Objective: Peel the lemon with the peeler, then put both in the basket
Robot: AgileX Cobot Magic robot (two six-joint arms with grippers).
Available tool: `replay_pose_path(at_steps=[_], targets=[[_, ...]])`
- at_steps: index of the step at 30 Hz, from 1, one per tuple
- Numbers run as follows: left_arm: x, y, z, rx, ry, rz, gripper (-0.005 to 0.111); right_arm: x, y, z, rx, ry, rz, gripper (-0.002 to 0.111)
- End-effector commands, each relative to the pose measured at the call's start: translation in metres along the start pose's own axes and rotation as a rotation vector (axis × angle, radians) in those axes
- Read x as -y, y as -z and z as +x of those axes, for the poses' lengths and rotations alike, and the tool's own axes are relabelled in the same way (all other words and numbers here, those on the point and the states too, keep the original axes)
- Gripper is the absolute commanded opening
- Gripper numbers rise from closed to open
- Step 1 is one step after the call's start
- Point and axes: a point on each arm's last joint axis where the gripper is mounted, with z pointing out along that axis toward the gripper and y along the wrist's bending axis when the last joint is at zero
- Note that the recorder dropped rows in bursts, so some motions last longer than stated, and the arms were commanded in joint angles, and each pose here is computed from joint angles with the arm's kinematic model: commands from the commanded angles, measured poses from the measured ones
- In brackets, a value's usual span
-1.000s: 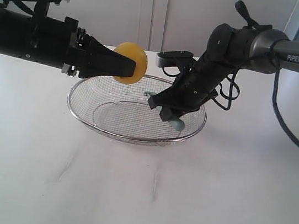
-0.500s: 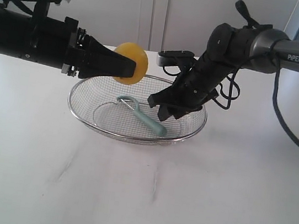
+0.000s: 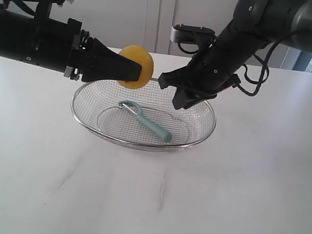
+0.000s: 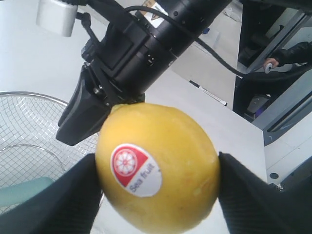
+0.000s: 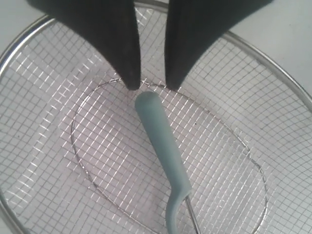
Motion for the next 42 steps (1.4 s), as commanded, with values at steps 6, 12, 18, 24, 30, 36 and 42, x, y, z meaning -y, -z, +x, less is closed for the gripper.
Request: replay_pose_path(at_steps=[6, 12, 18, 24, 30, 36, 42], targets=[[0.003, 0.0, -0.002, 0.019, 0.011, 0.016, 0.0, -0.008, 0.022, 0.005, -0.033, -0.082, -0.02, 0.003], [0.003, 0.0, -0.002, 0.019, 0.011, 0.016, 0.0, -0.009, 0.023, 0.008, -0.077, -0.152, -0.027, 0.003], [0.002, 0.0, -0.001, 0.005, 0.004, 0.009, 0.0, -0.005, 0.026, 0.01, -0.085, -0.198, -0.024, 0.003], [-0.001, 0.0, 0.001, -0.021, -0.009, -0.03, 0.0, 0.02, 0.044, 0.011, -0.044, -0.274, 0.0, 0.003], [-0.007, 0.0, 0.001, -0.021, -0.011, -0.095, 0.0, 0.054, 0.064, 0.017, -0.023, -0.358, 0.025, 0.003], [-0.013, 0.001, 0.001, -0.02, -0.007, -0.16, 0.0, 0.085, 0.076, 0.025, -0.004, -0.454, 0.05, 0.003], [-0.019, 0.003, 0.001, -0.09, 0.035, -0.238, 0.0, 0.1, 0.08, 0.03, -0.012, -0.45, 0.117, 0.003]])
